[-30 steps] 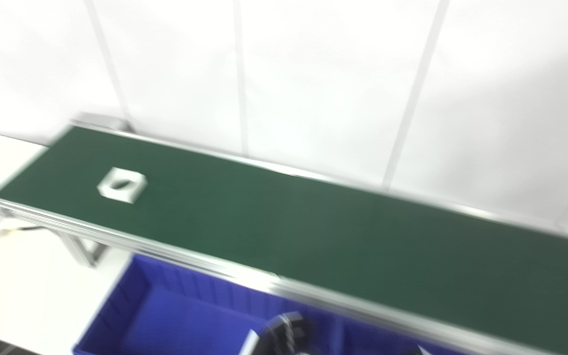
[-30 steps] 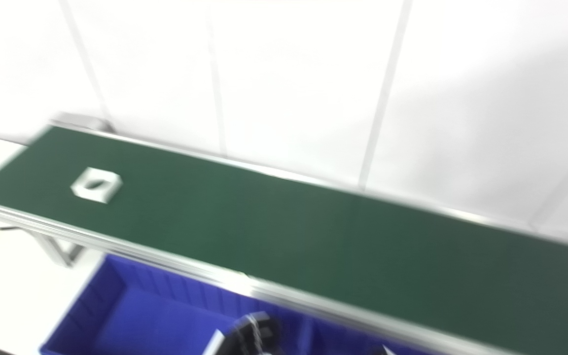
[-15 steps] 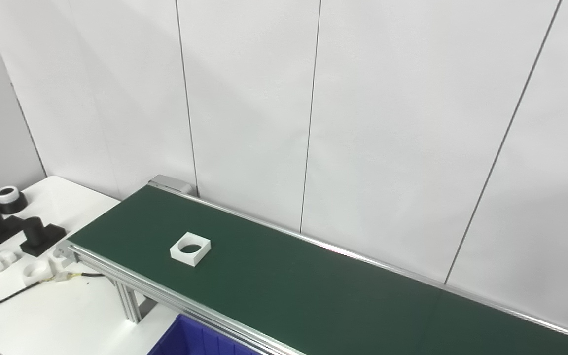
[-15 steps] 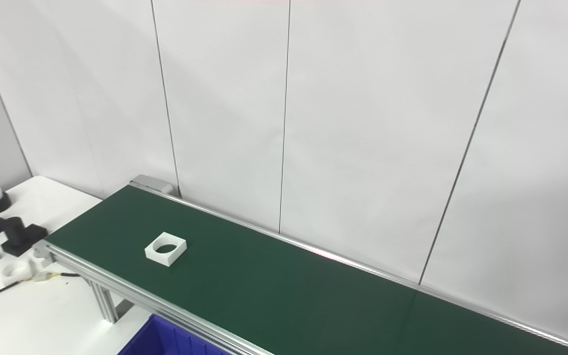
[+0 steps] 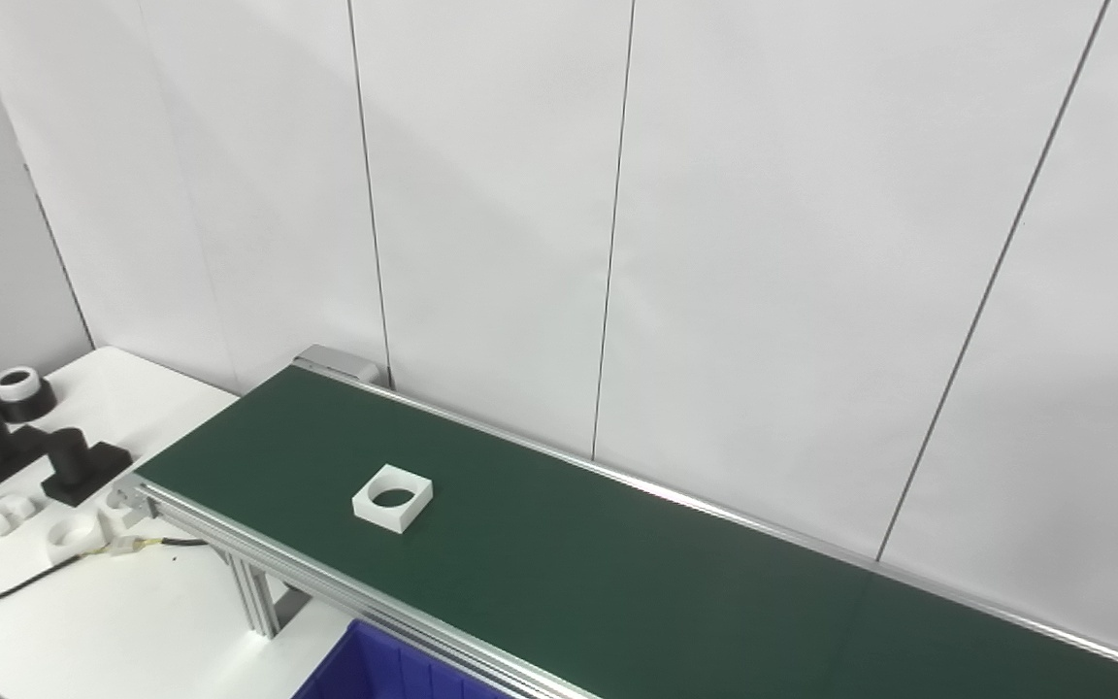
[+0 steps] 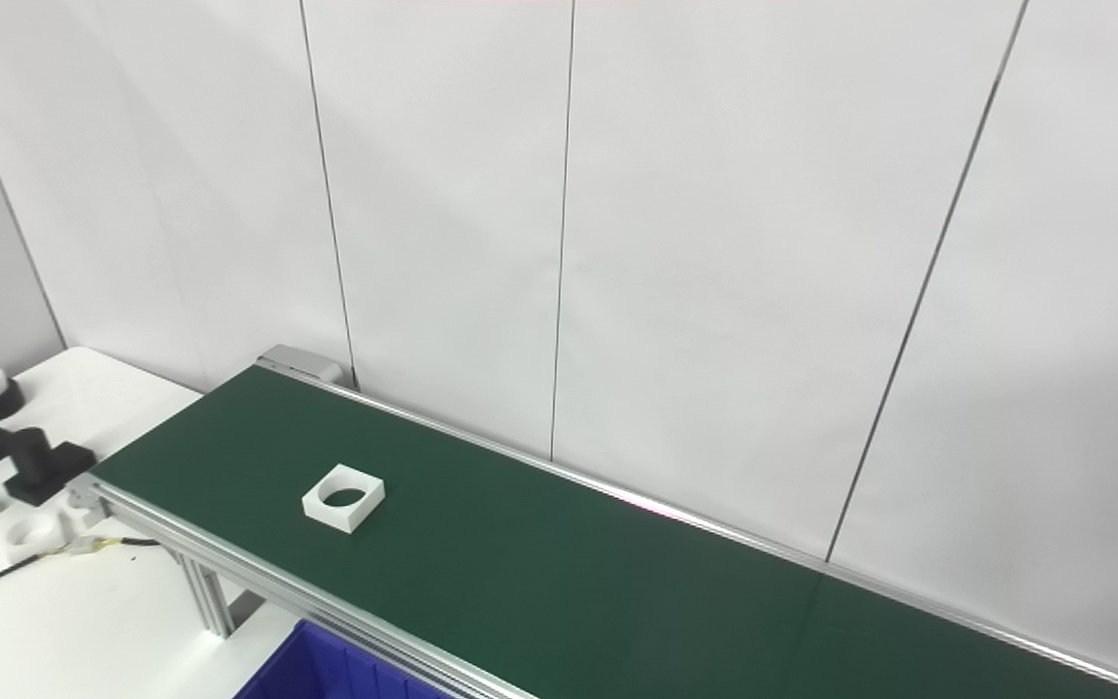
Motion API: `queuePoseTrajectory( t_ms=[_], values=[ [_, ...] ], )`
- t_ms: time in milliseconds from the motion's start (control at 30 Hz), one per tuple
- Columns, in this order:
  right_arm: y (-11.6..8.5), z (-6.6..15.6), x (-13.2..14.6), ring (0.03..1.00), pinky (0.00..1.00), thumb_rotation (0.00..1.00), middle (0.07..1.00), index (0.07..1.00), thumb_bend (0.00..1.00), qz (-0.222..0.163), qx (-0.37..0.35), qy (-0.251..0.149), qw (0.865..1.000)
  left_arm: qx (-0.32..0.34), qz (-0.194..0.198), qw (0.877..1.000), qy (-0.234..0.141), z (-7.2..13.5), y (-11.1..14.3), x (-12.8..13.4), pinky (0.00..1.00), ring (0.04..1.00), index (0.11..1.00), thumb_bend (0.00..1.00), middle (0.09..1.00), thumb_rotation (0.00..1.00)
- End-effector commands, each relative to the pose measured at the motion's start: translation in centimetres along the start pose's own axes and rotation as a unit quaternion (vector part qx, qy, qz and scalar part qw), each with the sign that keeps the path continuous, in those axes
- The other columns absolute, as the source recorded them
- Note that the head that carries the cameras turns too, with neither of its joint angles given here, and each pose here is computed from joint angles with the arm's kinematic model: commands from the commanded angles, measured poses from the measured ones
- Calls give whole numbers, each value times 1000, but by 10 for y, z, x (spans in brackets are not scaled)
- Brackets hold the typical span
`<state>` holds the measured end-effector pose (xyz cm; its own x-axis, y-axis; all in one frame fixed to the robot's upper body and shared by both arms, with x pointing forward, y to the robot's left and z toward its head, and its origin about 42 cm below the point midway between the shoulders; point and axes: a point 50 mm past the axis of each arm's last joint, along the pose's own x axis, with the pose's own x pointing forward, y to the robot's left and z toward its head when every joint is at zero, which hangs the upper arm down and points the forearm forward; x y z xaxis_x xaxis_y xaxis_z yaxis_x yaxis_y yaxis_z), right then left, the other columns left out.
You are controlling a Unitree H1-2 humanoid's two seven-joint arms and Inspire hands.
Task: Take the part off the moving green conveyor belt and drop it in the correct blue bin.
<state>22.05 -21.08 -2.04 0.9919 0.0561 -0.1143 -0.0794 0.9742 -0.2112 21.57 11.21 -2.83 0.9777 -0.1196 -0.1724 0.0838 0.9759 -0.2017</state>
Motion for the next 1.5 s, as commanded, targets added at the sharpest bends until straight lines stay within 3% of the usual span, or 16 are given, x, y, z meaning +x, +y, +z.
queuePoseTrajectory(
  t_ms=[0, 600, 933, 1467],
  values=[
    [-3, 14, 5, 703, 551, 0, 770, 778, 493, -3, 3, -48, 999, -13, -10, 999, -36, 12, -22, 5, 640, 670, 640, 825, 686, 0],
    [-1, 15, 5, 717, 548, 119, 781, 790, 459, -6, 0, -51, 999, -18, -5, 999, -40, 13, -17, 2, 660, 671, 654, 820, 695, 0],
    [-5, 19, 9, 721, 574, 4, 775, 792, 477, -9, -4, -59, 998, -14, -2, 999, -47, 17, -18, 3, 690, 692, 666, 783, 719, 0],
    [-6, 23, 6, 722, 586, 23, 772, 781, 508, -13, -8, -68, 998, -11, -5, 998, -56, 22, -16, 2, 695, 696, 671, 757, 723, 0]
  ],
)
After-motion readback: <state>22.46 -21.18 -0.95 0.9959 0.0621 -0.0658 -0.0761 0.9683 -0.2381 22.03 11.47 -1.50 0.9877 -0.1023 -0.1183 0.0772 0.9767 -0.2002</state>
